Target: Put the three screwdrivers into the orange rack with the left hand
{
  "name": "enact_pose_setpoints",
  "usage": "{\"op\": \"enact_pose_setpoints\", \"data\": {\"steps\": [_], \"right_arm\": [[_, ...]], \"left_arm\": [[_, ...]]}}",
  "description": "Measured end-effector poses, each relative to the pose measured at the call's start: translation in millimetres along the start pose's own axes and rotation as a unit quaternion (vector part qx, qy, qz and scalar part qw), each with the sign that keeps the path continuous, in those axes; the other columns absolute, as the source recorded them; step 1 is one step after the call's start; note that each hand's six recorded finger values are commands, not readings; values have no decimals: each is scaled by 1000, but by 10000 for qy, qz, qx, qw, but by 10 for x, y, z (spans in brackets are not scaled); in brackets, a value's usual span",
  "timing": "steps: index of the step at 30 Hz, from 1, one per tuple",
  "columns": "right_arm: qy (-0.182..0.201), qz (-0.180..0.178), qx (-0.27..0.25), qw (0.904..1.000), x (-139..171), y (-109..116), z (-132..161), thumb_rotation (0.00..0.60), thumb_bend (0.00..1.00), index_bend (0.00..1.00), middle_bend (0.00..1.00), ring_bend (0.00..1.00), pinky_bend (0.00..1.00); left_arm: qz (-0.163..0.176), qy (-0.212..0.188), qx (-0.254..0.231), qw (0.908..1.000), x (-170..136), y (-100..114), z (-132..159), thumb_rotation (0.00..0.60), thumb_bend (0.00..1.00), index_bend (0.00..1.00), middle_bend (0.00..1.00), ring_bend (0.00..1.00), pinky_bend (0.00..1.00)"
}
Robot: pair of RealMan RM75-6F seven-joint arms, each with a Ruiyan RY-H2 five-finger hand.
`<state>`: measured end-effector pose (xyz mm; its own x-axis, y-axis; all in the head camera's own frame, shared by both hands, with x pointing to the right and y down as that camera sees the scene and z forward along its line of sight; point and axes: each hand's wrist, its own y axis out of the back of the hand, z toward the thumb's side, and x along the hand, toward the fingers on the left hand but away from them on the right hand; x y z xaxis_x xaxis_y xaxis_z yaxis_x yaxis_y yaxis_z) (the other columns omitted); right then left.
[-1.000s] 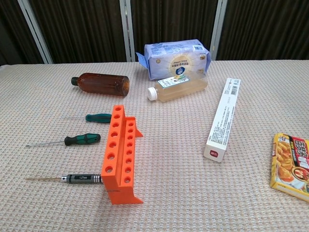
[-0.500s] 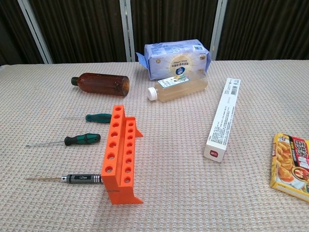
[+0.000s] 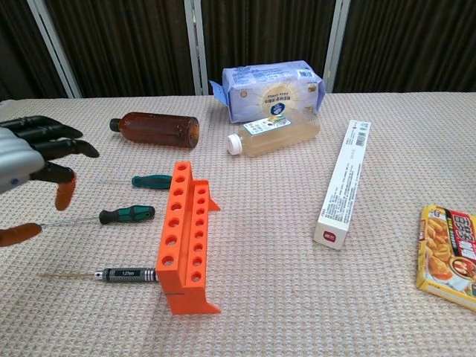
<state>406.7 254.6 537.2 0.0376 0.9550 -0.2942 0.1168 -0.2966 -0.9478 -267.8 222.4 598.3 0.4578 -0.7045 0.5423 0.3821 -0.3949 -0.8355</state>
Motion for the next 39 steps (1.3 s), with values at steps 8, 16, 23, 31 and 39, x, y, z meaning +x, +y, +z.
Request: {"op": "enact_pose_setpoints", "data": {"steps": [8,16,23,31,39], "right_arm": [[-28,27,-25,10000,-2,-14,-54,600,0,0,0,0,0],[-79,27,-47,10000,2,-12,-101,600,0,0,0,0,0],[-132,48,-65,9999,17,-10,-145,600,0,0,0,0,0],[-182,70,-81,9998,41,-5,-180,600,0,0,0,0,0],[-245,57,-83,9996,70,16,-230,600,0,0,0,0,0]], "left_arm": [[-351,-250,-2,9991,191,-158,403,600,374,424,3,0,0],[-569,-162,-208,9980,379,-300,676,600,343,390,0,0,0],[-652,19,-370,9972,525,-428,807,600,276,392,0,0,0],[-524,164,-328,9980,599,-473,868,600,228,420,0,0,0],[-419,120,-390,9983,616,-498,959,600,228,470,0,0,0]]}}
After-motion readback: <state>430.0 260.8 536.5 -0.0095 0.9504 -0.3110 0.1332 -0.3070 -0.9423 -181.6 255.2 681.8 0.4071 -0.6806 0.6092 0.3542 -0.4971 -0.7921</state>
